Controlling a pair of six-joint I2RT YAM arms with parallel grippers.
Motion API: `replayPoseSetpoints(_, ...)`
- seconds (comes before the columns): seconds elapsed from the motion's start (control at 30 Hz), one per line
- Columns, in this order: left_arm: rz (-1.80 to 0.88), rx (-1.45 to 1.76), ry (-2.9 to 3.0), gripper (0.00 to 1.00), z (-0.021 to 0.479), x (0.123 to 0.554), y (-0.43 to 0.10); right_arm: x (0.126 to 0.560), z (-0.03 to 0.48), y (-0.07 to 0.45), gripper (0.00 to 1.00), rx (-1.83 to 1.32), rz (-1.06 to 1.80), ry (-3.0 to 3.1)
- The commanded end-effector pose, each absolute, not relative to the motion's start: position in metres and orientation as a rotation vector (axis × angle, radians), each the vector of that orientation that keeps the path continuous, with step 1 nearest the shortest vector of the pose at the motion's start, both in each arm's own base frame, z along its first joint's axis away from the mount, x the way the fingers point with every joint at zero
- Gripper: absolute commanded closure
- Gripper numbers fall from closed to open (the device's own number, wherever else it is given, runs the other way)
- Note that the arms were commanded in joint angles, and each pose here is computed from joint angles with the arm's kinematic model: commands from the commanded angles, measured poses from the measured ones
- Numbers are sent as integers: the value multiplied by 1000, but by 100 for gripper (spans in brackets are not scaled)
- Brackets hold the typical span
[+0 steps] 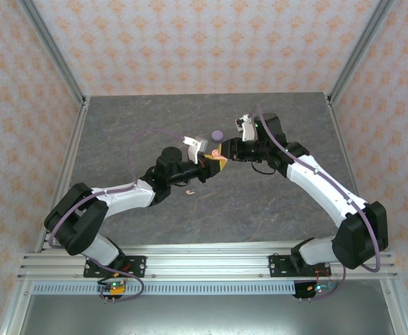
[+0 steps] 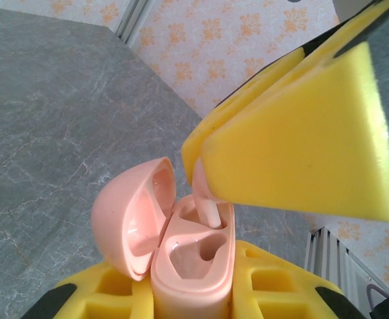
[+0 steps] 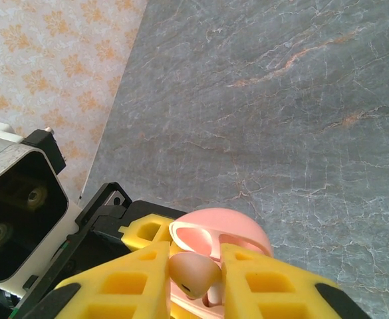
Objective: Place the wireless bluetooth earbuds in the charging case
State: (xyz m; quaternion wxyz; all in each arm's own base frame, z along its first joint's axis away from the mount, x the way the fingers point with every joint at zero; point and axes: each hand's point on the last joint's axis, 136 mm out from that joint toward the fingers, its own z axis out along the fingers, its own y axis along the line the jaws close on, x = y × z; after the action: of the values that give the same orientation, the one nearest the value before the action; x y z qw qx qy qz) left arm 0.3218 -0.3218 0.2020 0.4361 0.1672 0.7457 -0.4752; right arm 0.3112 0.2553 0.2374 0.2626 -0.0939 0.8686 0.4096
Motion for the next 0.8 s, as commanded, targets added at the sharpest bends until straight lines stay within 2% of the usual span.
replayPoseSetpoints(0.0, -1175, 412, 1747, 90, 241, 324, -321, 305, 237, 255, 75, -291, 1090, 2353)
replayPoseSetpoints(0.23, -1168, 443, 1742, 89, 244, 322, -322, 303, 237, 254, 71, -300, 1077, 2366)
replayPoseSetpoints(0.5, -1132, 484, 1752, 89, 240, 320, -321, 302, 241, 252, 58, -306, 1049, 2366)
replayPoseSetpoints(0.77, -1070, 549, 1766, 90, 233, 317, -320, 297, 258, 249, 54, -317, 1030, 2340)
